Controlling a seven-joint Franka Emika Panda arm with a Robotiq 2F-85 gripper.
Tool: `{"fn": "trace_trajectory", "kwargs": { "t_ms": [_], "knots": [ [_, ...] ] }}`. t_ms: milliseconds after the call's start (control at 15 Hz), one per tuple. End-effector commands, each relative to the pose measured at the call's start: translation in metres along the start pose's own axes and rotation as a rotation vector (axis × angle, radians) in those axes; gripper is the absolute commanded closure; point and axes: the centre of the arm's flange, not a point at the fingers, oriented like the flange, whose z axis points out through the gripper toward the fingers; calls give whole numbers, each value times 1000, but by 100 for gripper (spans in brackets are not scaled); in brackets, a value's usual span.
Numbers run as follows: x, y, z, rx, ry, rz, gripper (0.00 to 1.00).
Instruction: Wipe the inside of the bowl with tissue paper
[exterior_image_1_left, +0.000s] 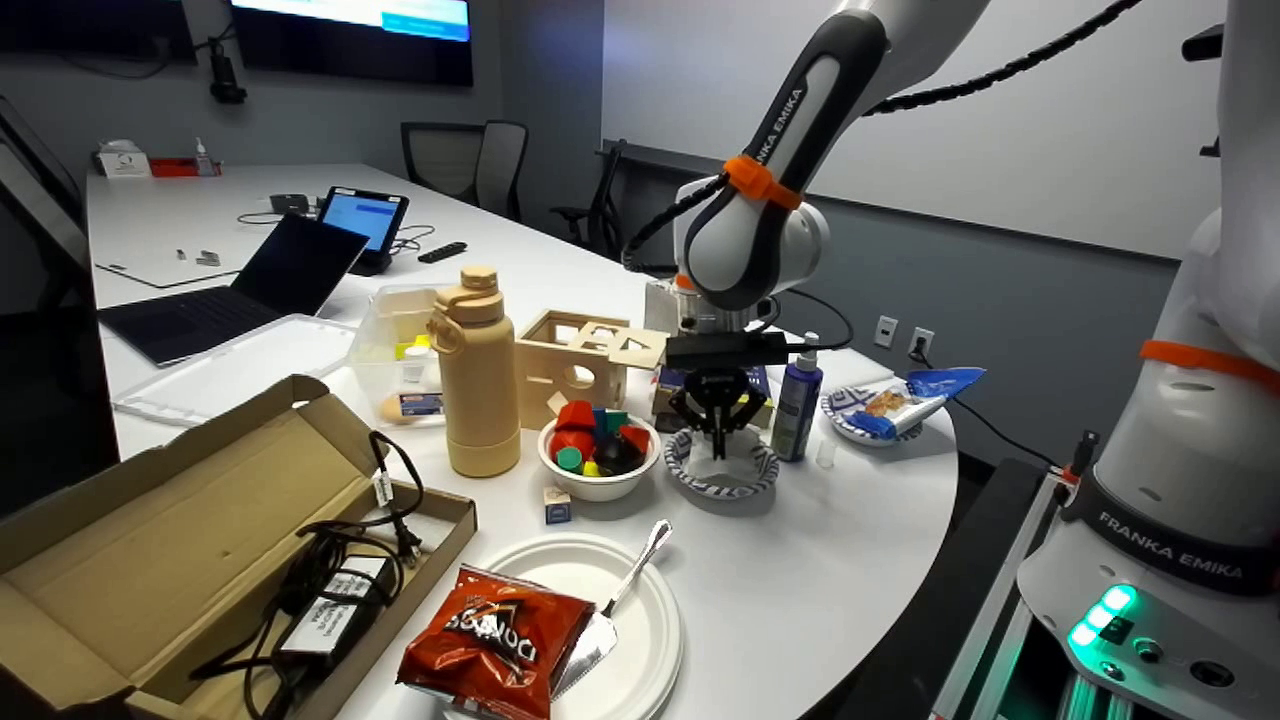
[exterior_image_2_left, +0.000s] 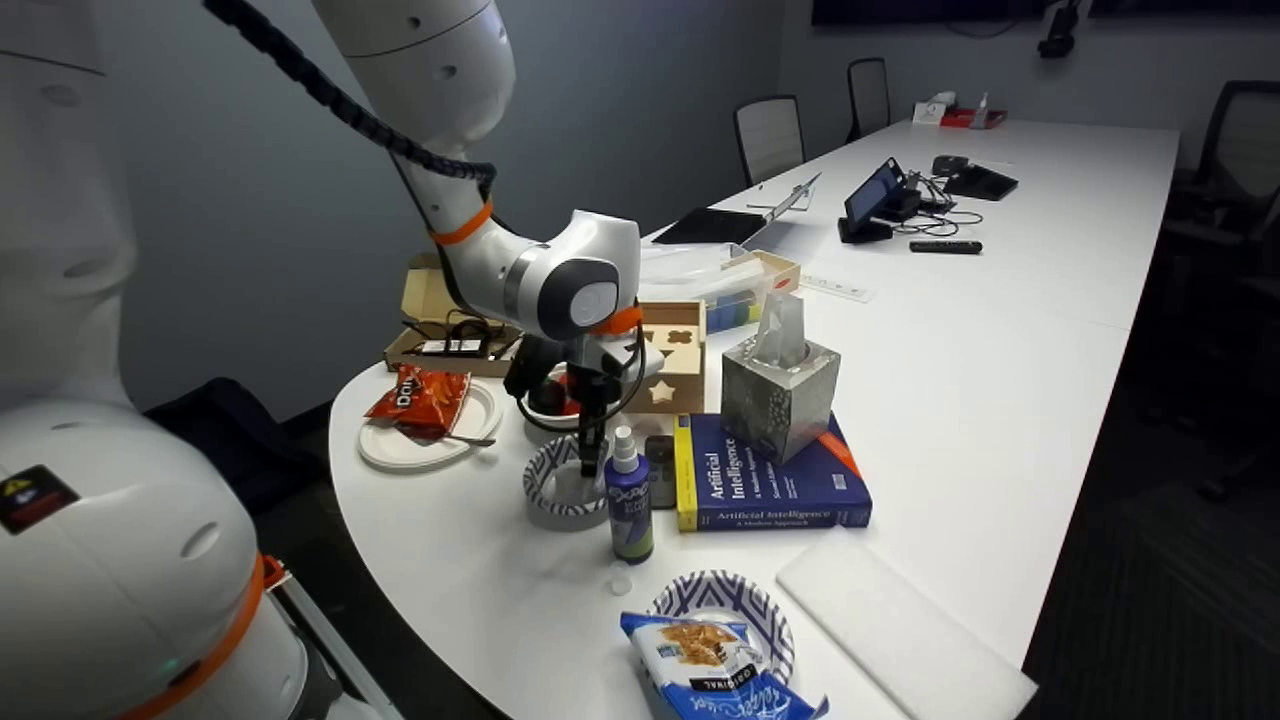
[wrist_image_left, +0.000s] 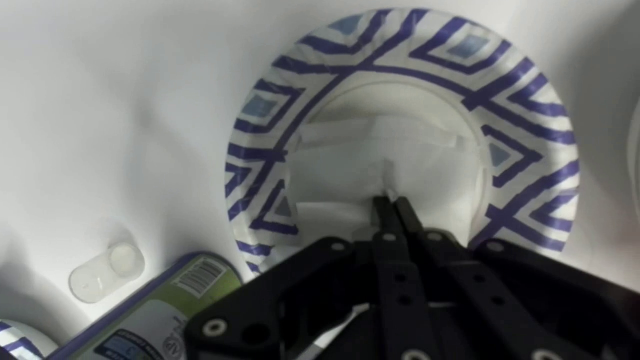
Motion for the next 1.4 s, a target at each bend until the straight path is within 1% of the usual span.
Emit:
{"fn": "trace_trajectory", "kwargs": {
  "t_ms": [0, 133, 200, 467, 733, 867, 1133, 1267, 1333],
  "knots": [
    [-8, 2, -6, 75, 33, -42, 99],
    [-10, -1, -9, 97, 34, -63, 99],
    [-11, -1, -9, 95, 32, -70, 99],
    [-17, -4, -10, 100, -28, -128, 99],
    [-23, -4, -11, 110, -66, -168, 99],
    [-23, -1, -11, 93, -92, -166, 99],
    [-24, 8, -9, 16, -117, -111, 99],
    [-22, 10, -7, -24, -104, -66, 99],
    [-20, 10, -6, -32, -82, -57, 99]
  ]
}}
